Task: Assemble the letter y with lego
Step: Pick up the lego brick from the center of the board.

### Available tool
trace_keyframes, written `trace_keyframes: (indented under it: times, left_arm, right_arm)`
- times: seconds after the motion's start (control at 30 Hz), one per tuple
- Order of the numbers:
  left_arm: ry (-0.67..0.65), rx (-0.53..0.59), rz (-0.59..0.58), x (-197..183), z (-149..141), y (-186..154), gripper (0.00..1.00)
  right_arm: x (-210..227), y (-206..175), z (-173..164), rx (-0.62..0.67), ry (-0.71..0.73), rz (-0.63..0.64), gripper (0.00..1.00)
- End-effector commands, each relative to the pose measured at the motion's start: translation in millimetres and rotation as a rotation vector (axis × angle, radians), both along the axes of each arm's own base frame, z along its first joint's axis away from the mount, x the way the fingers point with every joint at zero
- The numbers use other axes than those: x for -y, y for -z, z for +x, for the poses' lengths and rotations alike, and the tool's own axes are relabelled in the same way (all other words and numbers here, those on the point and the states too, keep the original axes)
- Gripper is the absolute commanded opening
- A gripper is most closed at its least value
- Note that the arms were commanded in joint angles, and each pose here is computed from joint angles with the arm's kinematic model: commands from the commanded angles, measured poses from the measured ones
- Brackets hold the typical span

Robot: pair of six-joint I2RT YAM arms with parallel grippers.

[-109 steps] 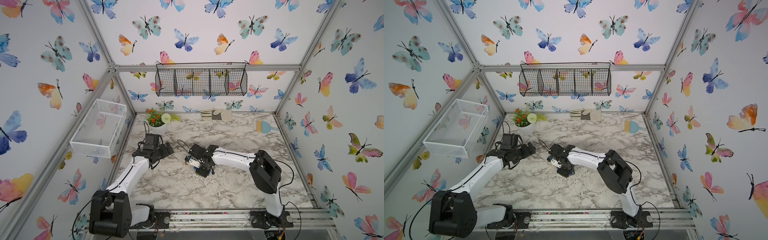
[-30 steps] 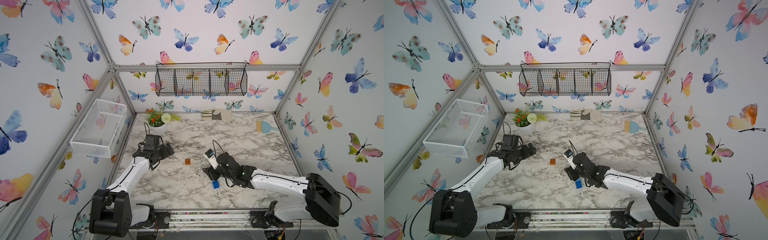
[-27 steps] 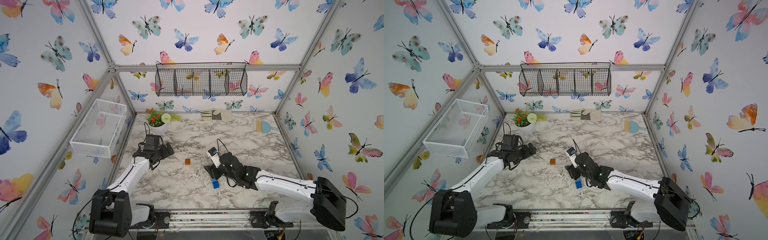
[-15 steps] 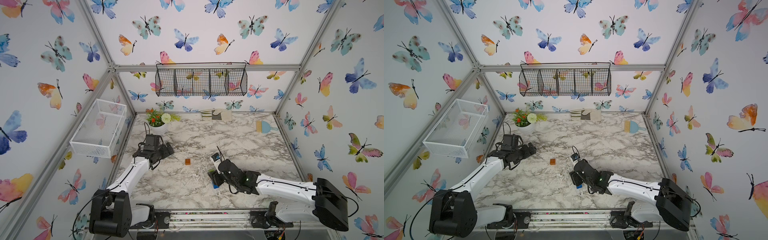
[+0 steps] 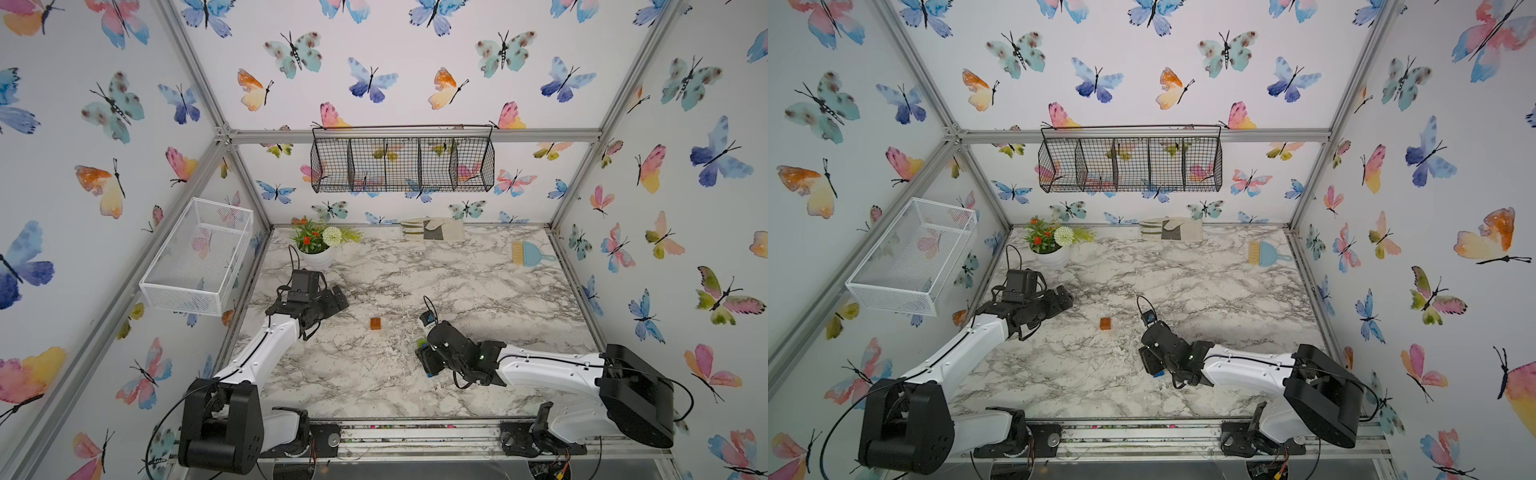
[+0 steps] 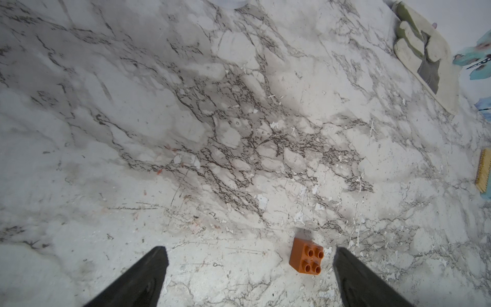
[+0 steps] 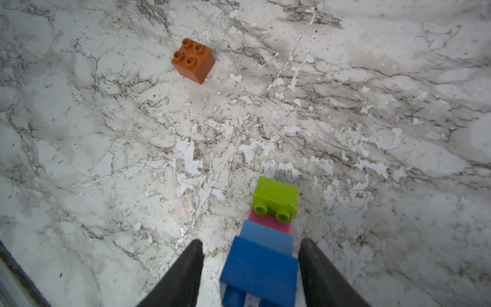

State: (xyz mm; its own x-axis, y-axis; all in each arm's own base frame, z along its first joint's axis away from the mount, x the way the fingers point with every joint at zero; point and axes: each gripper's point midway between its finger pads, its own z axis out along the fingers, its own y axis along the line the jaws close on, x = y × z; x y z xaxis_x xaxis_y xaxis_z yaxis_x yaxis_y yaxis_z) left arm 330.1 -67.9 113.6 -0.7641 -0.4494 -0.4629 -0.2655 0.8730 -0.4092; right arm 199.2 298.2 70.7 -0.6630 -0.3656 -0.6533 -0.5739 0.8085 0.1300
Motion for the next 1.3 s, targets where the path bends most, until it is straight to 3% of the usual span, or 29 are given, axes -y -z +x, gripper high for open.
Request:
trace_keyframes:
  times: [0.0,0.7,0.83,1.27]
  left_arm:
    - [0.009,-0.019,-0.008,3,-3,8,0.98]
    - [0.013,-0.022,-0.011,4,-3,10,0.98]
    - [0.012,-0.025,-0.010,4,-3,11,0.98]
    - [0.012,-0.024,-0.013,4,-3,11,0.98]
  right_arm:
    - [-6,2,3,0.000,0.014,0.010,0.61]
    - [-12,20,14,-0.020,0.052,-0.070,0.54]
    - [-15,22,12,-0.034,0.039,-0.076,0.48]
    - [-25,36,4,-0.100,-0.005,-0.086,0.49]
